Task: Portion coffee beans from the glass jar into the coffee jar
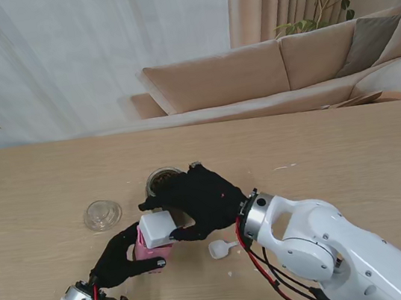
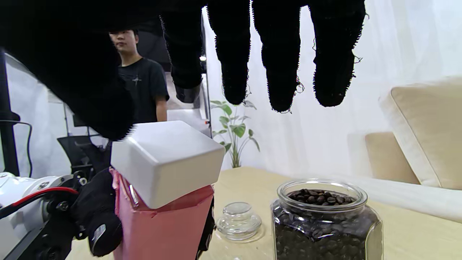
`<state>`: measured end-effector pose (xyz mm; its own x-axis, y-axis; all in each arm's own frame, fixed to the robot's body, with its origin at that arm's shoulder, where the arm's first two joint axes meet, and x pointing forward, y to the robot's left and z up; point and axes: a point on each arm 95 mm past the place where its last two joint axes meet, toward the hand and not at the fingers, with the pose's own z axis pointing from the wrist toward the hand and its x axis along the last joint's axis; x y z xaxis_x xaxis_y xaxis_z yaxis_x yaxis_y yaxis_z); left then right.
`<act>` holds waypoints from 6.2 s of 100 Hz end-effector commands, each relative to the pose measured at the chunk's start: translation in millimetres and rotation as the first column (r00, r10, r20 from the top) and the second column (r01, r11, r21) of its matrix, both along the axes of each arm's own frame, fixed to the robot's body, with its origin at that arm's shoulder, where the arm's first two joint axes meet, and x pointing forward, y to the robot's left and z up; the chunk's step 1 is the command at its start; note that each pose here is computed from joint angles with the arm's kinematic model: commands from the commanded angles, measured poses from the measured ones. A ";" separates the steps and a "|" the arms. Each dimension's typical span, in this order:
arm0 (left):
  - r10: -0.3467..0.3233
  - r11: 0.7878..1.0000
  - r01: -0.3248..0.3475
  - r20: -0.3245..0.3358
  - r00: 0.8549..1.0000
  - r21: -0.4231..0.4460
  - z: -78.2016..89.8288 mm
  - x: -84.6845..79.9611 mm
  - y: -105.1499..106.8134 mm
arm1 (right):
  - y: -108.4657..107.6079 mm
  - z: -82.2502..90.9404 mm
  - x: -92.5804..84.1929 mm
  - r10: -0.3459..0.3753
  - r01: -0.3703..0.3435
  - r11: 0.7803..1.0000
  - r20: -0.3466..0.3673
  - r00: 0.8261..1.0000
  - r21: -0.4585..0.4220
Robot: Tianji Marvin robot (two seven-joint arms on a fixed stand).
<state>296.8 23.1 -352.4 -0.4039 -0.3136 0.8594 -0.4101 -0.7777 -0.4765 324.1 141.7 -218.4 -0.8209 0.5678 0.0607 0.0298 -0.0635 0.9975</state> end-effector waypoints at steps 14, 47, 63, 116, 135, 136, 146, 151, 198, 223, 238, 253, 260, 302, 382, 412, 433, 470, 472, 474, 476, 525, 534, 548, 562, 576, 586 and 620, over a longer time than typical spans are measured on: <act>-0.016 1.000 0.016 -0.004 1.000 -0.001 0.0 -2.3 -3.6 | -3.9 -3.1 -3.9 0.044 -0.040 0.996 0.055 0.998 -0.075; -0.049 0.999 0.049 -0.026 0.998 -0.006 0.7 -5.8 -5.5 | 0.0 -11.1 5.3 0.125 -0.116 0.988 0.092 0.988 -0.097; -0.055 0.998 0.055 -0.036 0.998 -0.009 0.6 -6.4 -6.1 | 2.3 -14.4 8.7 0.173 -0.162 0.981 0.101 0.980 -0.111; -0.061 0.998 0.060 -0.023 0.998 -0.004 0.7 -7.6 -6.4 | 10.6 -17.5 14.4 0.165 -0.159 0.985 0.098 0.981 -0.068; -0.057 0.998 0.057 -0.015 0.998 0.000 0.8 -7.5 -5.8 | 12.1 -16.3 15.4 0.147 -0.143 0.988 0.073 0.986 -0.060; -0.057 0.998 0.057 -0.014 0.998 0.000 0.8 -7.5 -5.8 | 12.2 -16.3 15.5 0.146 -0.141 0.988 0.071 0.987 -0.060; -0.056 0.998 0.056 -0.010 0.998 0.001 0.9 -7.5 -5.5 | 13.2 -16.0 16.1 0.130 -0.127 0.990 0.047 0.990 -0.062; -0.054 0.999 0.054 -0.006 0.999 0.003 0.8 -7.4 -5.4 | 14.0 -16.3 16.4 0.120 -0.119 0.991 0.024 0.992 -0.057; -0.043 0.999 0.043 0.009 0.999 -0.002 1.0 -9.3 -7.2 | 29.6 -20.9 13.0 0.020 -0.020 1.000 -0.054 0.998 -0.010; -0.019 1.000 0.019 0.021 1.000 -0.019 1.2 -11.8 -11.3 | 35.8 -23.1 13.3 -0.002 0.002 1.000 -0.034 0.999 -0.002; -0.003 0.999 0.004 0.027 1.000 -0.033 1.2 -13.1 -13.8 | 39.7 -25.0 14.1 -0.017 0.017 1.000 -0.015 1.000 -0.003; 0.010 0.999 -0.008 0.035 0.999 -0.041 1.3 -13.4 -15.0 | 42.7 -26.1 14.3 -0.041 0.041 0.999 -0.008 0.999 0.004; 0.012 0.999 -0.010 0.037 0.999 -0.042 1.3 -13.6 -15.2 | 43.5 -26.3 14.1 -0.050 0.050 0.999 -0.010 0.999 0.005; 0.013 0.999 -0.011 0.030 0.999 -0.041 1.5 -12.5 -13.9 | 38.8 -20.6 5.7 -0.078 0.078 0.997 -0.063 0.995 0.007; 0.026 0.998 -0.023 0.048 0.998 -0.063 3.3 -11.1 -11.1 | 52.6 -32.2 2.1 -0.026 0.045 0.993 -0.173 0.985 0.105; 0.019 0.998 -0.018 0.027 0.999 -0.058 3.5 -12.0 -9.1 | 53.6 -27.2 2.0 -0.013 0.037 0.990 -0.180 0.984 0.134; 0.012 0.998 -0.011 0.011 1.000 -0.057 3.7 -12.2 -7.0 | 49.2 -21.8 0.9 -0.028 0.054 0.988 -0.178 0.984 0.143; -0.010 0.999 0.010 0.004 1.000 -0.047 3.6 -11.5 -3.7 | 31.5 -11.2 -5.6 -0.088 0.111 0.987 -0.182 0.979 0.118; -0.010 0.999 0.010 0.004 1.000 -0.048 3.6 -11.5 -3.6 | 30.2 -10.7 -6.1 -0.093 0.115 0.987 -0.181 0.979 0.115; -0.010 0.999 0.010 0.005 1.000 -0.048 3.7 -11.5 -3.4 | 28.9 -10.2 -6.7 -0.097 0.118 0.987 -0.180 0.979 0.112; -0.010 0.999 0.010 0.006 1.000 -0.048 3.8 -11.5 -3.2 | 27.6 -9.7 -7.3 -0.102 0.122 0.986 -0.179 0.978 0.109; -0.016 1.000 0.016 -0.022 1.000 0.014 2.8 -13.6 -0.8 | -49.9 6.1 -22.6 -0.374 0.372 0.927 -0.101 0.922 -0.038; -0.014 0.999 0.015 -0.023 1.000 0.029 2.5 -14.2 -1.6 | -72.7 8.2 -20.8 -0.447 0.443 0.894 -0.093 0.890 -0.065; -0.016 0.998 0.017 -0.020 1.000 0.055 1.5 -15.2 -4.3 | -108.2 8.7 -14.8 -0.556 0.547 0.830 -0.087 0.827 -0.106; -0.025 0.997 0.027 -0.028 0.999 0.071 0.4 -16.0 -7.8 | -143.1 4.2 -6.7 -0.648 0.633 0.758 -0.069 0.759 -0.158; -0.031 0.996 0.034 -0.033 0.999 0.085 -0.1 -16.2 -9.7 | -176.1 -6.4 -2.6 -0.720 0.693 0.686 -0.068 0.691 -0.220; -0.033 0.995 0.036 -0.035 0.999 0.092 -0.3 -15.0 -11.7 | -196.4 -17.3 -2.3 -0.764 0.728 0.634 -0.064 0.642 -0.261; -0.043 0.993 0.048 -0.043 0.998 0.108 -1.4 -13.5 -16.0 | -234.5 -57.4 -3.7 -0.854 0.792 0.500 -0.050 0.518 -0.351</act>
